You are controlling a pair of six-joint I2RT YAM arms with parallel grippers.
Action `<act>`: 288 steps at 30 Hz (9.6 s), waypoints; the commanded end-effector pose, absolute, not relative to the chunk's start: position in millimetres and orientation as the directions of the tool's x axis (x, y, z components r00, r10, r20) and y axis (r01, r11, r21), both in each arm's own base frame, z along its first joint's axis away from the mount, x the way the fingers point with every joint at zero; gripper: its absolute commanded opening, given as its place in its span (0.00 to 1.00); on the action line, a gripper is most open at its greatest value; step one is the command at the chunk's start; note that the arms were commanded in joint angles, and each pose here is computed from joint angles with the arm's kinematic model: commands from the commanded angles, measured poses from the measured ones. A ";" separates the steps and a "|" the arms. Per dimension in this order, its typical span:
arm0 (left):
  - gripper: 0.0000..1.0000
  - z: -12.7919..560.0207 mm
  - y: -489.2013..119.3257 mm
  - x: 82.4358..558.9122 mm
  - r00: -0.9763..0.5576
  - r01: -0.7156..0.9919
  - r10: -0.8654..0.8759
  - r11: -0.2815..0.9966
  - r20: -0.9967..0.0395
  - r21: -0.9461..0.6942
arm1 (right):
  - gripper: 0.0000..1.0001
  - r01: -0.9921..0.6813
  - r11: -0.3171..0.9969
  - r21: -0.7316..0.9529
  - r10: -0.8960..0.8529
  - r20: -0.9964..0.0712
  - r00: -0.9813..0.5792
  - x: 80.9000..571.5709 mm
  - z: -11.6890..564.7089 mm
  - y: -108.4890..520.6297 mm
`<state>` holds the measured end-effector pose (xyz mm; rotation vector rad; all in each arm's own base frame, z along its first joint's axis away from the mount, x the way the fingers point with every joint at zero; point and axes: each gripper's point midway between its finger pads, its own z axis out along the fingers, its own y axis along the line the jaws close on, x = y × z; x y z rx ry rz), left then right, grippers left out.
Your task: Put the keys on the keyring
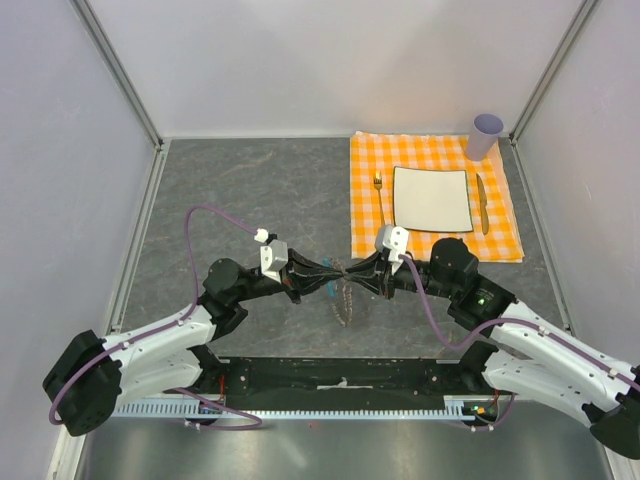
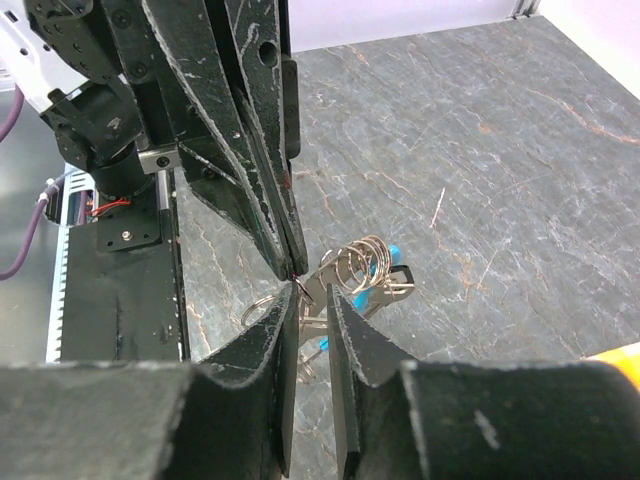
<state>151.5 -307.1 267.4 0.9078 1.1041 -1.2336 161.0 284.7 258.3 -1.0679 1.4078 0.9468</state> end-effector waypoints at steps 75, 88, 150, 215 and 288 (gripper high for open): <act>0.58 -17.6 -278.1 181.3 -0.748 0.633 0.524 0.748 -0.408 -0.199 | 0.59 -0.312 0.844 0.436 -0.099 -0.446 -0.890 203.4 40.2 219.0; 0.58 16.9 -242.1 213.4 -0.764 0.509 0.342 0.841 -0.548 -0.185 | 0.58 -0.548 0.766 0.336 -0.247 -0.633 -0.734 237.6 79.1 261.7; 0.56 15.2 -210.4 273.7 -0.816 0.341 0.242 0.935 -0.525 -0.098 | 0.39 -0.685 0.694 0.220 -0.334 -0.745 -0.577 240.7 64.1 286.0; 0.57 69.5 -181.9 265.6 -0.673 0.244 0.012 0.948 -0.740 -0.206 | 0.38 -0.747 0.573 0.337 -0.361 -0.714 -0.600 214.8 70.4 362.1; 0.53 68.7 -252.3 233.2 -0.596 0.642 0.091 0.650 -0.798 -0.406 | 0.00 -0.940 0.340 -0.010 -0.478 -0.863 -0.163 238.6 62.4 338.6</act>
